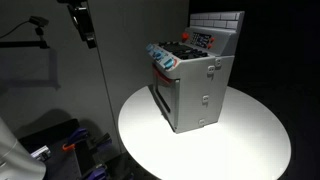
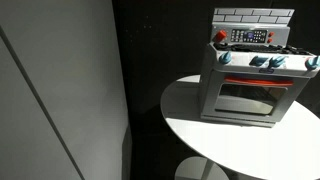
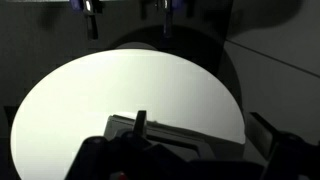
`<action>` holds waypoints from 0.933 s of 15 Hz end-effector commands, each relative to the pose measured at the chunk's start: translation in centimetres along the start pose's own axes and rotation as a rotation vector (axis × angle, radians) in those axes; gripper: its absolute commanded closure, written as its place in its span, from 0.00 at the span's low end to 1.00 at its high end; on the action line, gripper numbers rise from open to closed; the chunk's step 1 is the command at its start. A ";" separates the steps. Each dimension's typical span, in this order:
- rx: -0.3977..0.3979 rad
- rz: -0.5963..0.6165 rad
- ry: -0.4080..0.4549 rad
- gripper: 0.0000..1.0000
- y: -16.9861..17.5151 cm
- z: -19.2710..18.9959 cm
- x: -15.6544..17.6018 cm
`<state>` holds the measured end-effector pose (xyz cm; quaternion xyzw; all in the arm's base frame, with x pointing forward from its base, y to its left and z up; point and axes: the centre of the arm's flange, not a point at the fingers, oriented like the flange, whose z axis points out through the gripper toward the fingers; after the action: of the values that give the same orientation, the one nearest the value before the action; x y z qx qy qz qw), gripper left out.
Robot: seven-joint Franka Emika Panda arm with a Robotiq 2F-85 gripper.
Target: Push the top right button on the toy stove
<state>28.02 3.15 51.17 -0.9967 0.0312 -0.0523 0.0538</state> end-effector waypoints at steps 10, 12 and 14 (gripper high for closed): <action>-0.008 0.008 0.024 0.00 -0.9 -0.6 2.0; -0.014 0.016 0.037 0.00 -1.4 -0.9 3.2; -0.021 0.031 0.046 0.00 -1.8 -1.4 4.5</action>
<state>29.78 3.90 51.74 -0.9958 0.0294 -0.0720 0.0474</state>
